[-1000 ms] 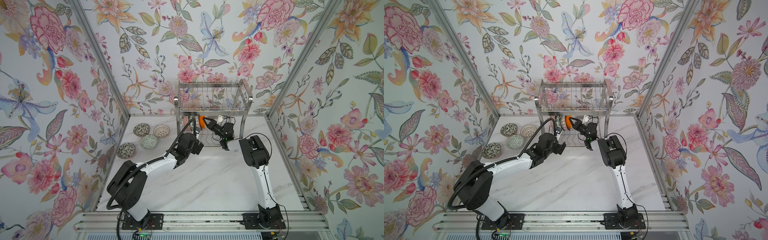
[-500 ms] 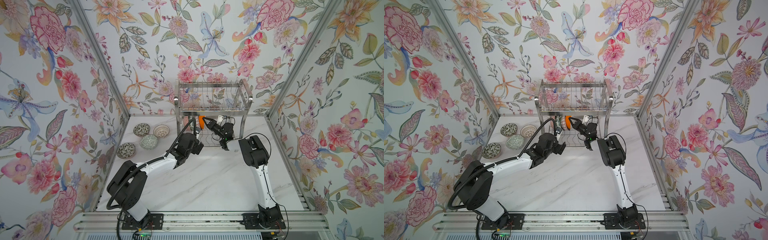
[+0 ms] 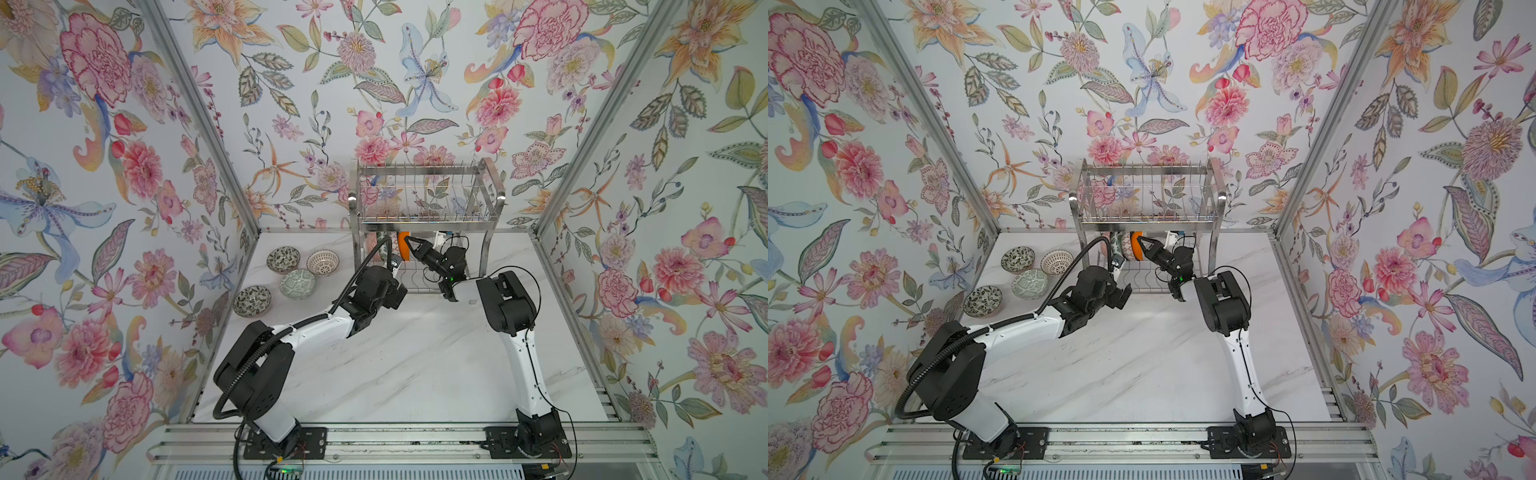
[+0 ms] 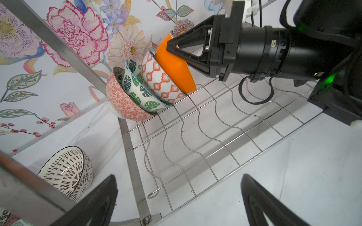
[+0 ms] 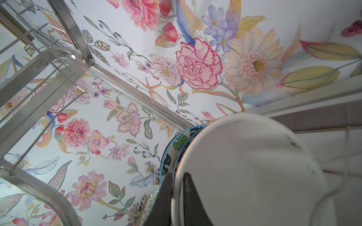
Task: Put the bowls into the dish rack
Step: 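Set the orange bowl on edge beside the blue bowl, left gripper steadying it, then open both grippers and withdraw them from the rack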
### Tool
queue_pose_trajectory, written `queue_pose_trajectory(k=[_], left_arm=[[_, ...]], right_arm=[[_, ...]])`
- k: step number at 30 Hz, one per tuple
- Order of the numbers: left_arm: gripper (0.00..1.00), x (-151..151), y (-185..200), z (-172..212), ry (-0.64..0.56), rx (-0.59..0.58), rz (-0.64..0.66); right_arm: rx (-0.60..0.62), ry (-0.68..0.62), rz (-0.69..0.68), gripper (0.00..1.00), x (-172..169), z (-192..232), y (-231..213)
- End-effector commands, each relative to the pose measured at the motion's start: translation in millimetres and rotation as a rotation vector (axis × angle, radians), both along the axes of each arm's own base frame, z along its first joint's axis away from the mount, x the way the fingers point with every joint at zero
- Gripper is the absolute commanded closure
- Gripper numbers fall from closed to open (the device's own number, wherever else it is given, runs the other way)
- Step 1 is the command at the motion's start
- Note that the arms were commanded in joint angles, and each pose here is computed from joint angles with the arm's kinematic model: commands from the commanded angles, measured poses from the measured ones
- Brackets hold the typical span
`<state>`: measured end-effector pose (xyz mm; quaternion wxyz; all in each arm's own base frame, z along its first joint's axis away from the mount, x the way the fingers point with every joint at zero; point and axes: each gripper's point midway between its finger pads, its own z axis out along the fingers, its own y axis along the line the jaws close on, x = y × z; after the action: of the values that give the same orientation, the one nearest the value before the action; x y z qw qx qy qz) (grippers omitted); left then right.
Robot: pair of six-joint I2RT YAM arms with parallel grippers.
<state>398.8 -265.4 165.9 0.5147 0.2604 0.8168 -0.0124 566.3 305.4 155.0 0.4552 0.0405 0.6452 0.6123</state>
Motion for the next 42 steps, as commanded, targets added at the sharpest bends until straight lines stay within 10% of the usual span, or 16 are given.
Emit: queue_pose_trajectory(k=[1,24,31,35,42], left_arm=[[0.00,0.2,1.4,-3.9,-0.006,0.028,0.010],[0.01,-7.3,13.1,11.0,-0.016,-0.011,0.049],[0.01,-14.1,23.8,22.0,-0.019,-0.036,0.087],[0.01,-19.7,32.6,21.5,-0.006,-0.039,0.117],[0.01,-30.6,53.2,21.7,0.011,-0.060,0.187]], right_arm=[[-0.040,-0.026,-0.011,0.85,-1.3,-1.5,-6.8],[-0.405,-0.026,-0.087,0.48,-29.8,-9.3,-16.1],[-0.638,-0.045,-0.131,0.29,-52.2,-11.9,-18.6],[-0.779,-0.073,-0.154,0.01,-70.9,-11.0,-18.9],[-1.033,-0.126,-0.179,0.01,-106.3,-8.8,-16.7]])
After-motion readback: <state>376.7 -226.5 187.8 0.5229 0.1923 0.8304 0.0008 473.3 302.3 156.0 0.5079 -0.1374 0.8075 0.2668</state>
